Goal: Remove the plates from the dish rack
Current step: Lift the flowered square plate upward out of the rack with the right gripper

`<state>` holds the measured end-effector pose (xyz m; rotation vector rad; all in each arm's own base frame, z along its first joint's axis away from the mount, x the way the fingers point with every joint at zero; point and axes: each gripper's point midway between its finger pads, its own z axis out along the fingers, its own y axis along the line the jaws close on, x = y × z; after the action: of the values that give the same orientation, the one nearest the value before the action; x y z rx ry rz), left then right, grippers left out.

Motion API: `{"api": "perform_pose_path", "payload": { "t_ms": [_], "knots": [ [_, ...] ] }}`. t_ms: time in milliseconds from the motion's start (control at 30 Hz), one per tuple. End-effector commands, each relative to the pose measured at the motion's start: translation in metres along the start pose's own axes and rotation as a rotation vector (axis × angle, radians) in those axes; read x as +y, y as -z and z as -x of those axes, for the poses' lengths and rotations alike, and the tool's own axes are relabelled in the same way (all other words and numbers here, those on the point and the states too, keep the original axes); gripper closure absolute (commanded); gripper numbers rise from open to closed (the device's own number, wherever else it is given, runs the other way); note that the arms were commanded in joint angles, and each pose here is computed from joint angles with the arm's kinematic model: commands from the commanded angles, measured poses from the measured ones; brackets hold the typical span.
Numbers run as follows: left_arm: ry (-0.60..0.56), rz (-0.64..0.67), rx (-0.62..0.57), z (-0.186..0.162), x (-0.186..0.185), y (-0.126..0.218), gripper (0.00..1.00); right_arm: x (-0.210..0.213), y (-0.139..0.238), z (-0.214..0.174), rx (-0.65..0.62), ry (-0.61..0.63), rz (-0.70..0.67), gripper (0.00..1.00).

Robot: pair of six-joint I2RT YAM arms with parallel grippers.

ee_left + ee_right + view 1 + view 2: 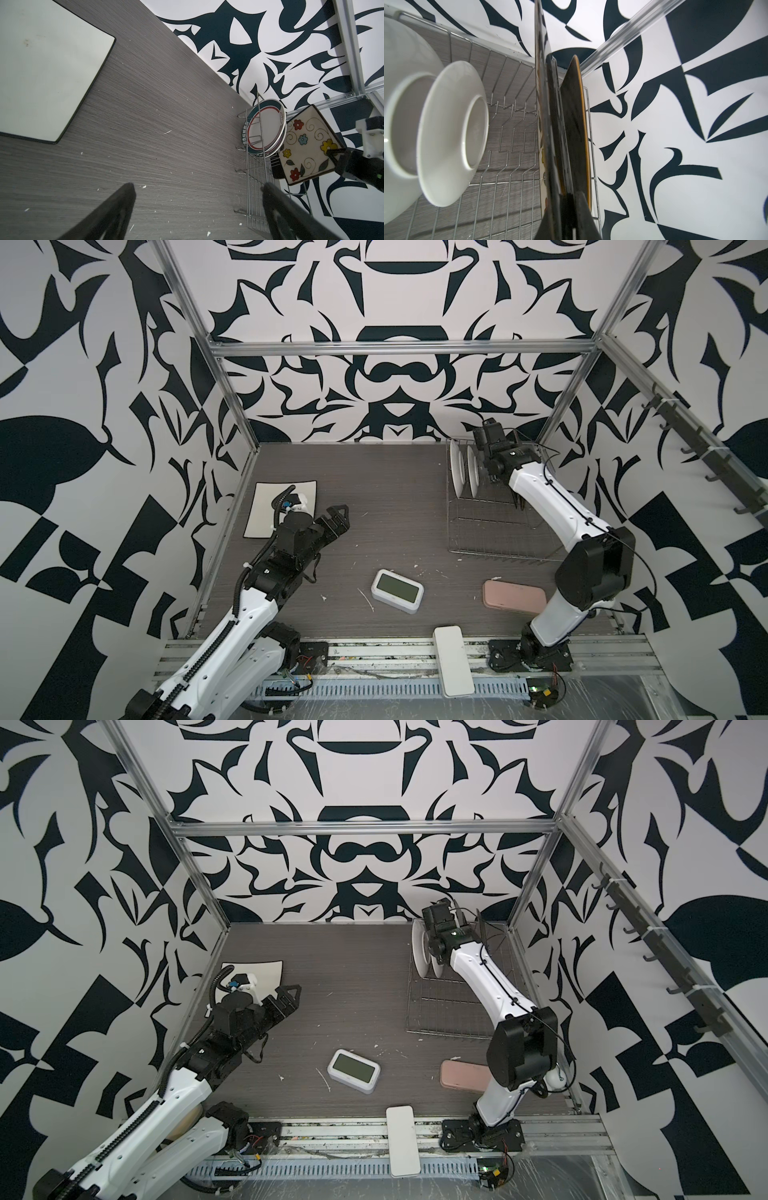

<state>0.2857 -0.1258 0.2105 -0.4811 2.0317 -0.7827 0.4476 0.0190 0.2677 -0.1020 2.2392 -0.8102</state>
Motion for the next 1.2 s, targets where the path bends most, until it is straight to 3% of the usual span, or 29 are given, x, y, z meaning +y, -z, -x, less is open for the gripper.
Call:
{"api": "perform_pose_path", "payload": {
  "t_ms": [0, 567, 1167],
  "knots": [
    [0.008, -0.012, 0.013, -0.002, -0.003, -0.001, 0.0, -0.063, 0.045, 0.05, -0.199, -0.198, -0.146, 1.0],
    [0.013, -0.025, 0.009, -0.001, -0.006, 0.002, 0.01, -0.074, 0.075, 0.065, -0.273, -0.217, -0.142, 1.0],
    [0.013, -0.028, 0.02, -0.003, -0.009, -0.003, 0.01, -0.094, 0.141, 0.083, -0.408, -0.247, -0.145, 1.0]
  ]
}}
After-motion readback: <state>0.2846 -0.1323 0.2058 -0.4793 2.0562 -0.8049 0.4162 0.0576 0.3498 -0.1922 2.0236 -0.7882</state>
